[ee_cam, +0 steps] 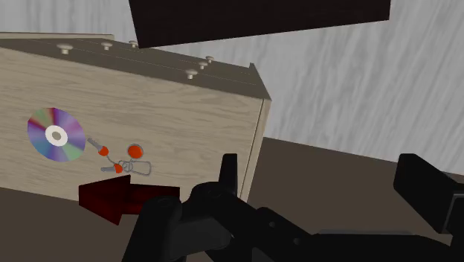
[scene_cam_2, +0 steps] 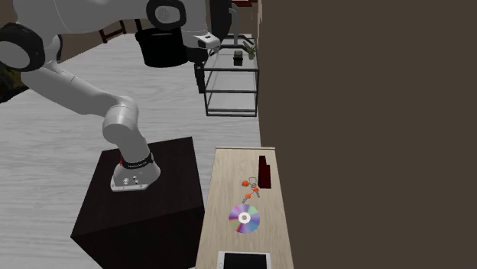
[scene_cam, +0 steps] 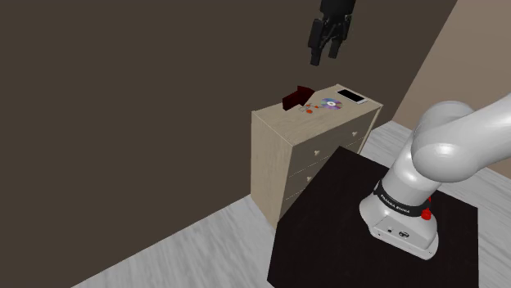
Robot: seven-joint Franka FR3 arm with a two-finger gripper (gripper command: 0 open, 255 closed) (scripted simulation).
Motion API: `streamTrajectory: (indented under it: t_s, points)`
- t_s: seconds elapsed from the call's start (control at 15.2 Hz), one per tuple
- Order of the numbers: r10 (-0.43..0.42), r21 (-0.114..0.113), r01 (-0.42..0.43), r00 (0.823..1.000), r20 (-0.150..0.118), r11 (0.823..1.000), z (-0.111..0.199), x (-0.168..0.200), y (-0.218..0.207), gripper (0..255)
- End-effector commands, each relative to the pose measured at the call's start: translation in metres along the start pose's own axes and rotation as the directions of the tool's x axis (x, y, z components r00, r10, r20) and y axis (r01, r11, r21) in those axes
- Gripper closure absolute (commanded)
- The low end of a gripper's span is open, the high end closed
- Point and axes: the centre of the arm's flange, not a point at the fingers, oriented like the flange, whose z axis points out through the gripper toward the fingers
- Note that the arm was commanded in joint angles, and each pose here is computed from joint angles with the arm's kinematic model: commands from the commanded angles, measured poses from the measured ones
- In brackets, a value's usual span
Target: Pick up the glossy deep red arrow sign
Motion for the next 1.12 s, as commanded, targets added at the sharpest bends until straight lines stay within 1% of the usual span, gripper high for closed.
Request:
streamTrajectory:
  t_s: [0.0,0.13,0.26,0.4,0.53,0.66,0.79,0.92,1.06]
  points:
    - [0.0,0.0,0.0,1.0,0.0,1.0,0.0,0.0,0.0,0]
    - [-0.072,-0.006,0.072,0.997,0.007,0.997,0.014,0.006,0.021,0]
    - [-0.144,-0.011,0.144,0.989,0.015,0.989,0.028,0.013,0.041,0]
    - [-0.215,-0.016,0.216,0.976,0.023,0.976,0.042,0.021,0.062,0]
    - [-0.285,-0.02,0.286,0.958,0.031,0.958,0.056,0.031,0.081,0]
    - [-0.353,-0.024,0.355,0.935,0.04,0.935,0.069,0.042,0.1,0]
    - [-0.42,-0.027,0.421,0.906,0.049,0.906,0.083,0.054,0.118,0]
    - [-0.484,-0.029,0.486,0.873,0.058,0.873,0.097,0.067,0.135,0]
    - [-0.545,-0.03,0.548,0.835,0.067,0.836,0.111,0.082,0.152,0]
